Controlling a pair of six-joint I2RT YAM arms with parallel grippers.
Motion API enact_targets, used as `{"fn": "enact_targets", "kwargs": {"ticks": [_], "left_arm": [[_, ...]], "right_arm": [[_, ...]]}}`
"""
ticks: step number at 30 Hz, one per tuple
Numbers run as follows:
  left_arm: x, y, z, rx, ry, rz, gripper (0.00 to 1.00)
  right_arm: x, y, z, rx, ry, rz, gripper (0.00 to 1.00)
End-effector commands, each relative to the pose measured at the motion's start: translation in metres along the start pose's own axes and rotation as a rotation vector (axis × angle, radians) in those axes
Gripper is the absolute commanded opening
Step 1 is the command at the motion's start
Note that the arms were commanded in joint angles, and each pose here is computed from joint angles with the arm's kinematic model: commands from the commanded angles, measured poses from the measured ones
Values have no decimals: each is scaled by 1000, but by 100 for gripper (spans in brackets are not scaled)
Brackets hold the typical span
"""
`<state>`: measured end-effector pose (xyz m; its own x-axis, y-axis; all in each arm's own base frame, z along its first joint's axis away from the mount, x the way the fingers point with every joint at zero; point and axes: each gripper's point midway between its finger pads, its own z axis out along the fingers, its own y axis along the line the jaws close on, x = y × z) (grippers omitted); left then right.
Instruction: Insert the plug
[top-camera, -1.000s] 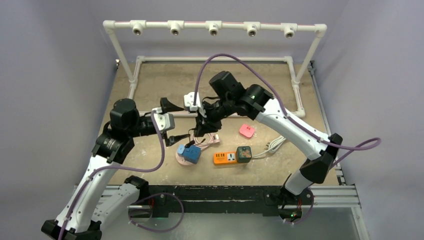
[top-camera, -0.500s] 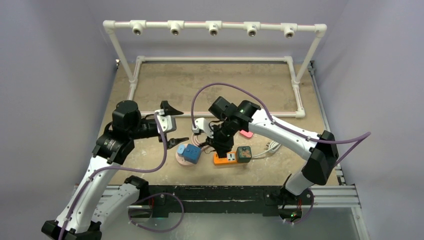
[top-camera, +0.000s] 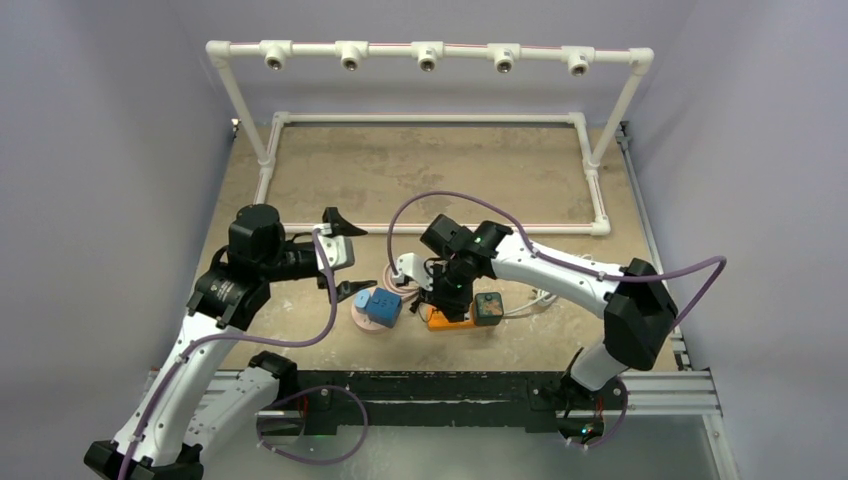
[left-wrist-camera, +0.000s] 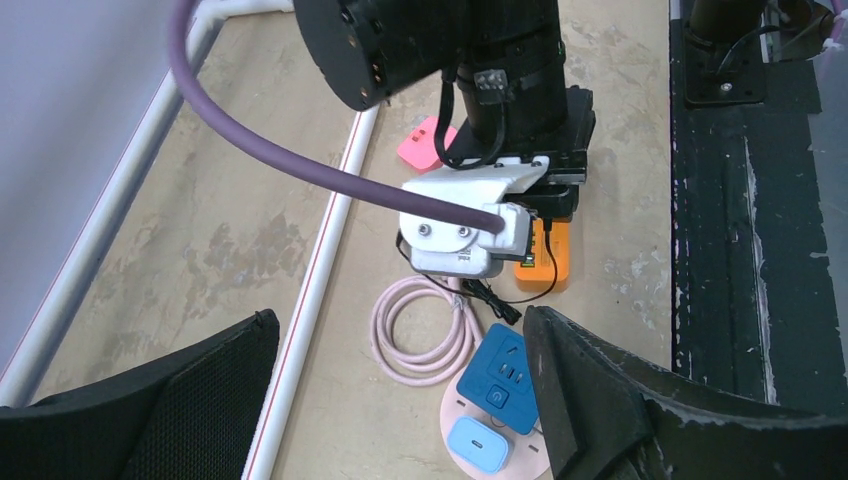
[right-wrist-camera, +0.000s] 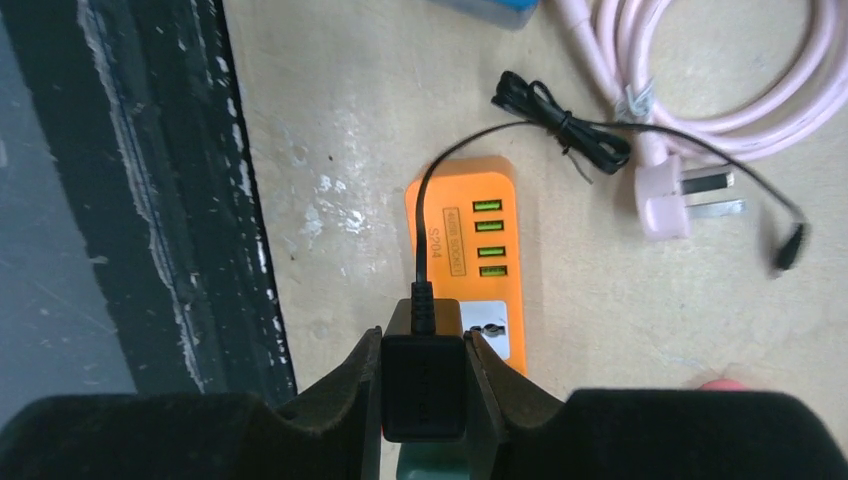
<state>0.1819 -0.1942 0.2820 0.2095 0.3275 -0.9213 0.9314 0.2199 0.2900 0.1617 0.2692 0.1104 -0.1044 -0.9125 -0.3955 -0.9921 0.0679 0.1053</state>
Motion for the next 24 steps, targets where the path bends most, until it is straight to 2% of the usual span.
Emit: {"fn": "enact_targets", "kwargs": {"ticks": [1,10,24], "left_arm": [[1,-3,1,15,-8,13,90],[3,-3,2,14,-7,7,90],[3,-1,3,14,-7,4,90]], "right_arm": [[-10,-13,2,93,-103,-74,0],[-17,-23,1,194,-213,-107,0],[8,-13,0,195,-165,-60,0]]}}
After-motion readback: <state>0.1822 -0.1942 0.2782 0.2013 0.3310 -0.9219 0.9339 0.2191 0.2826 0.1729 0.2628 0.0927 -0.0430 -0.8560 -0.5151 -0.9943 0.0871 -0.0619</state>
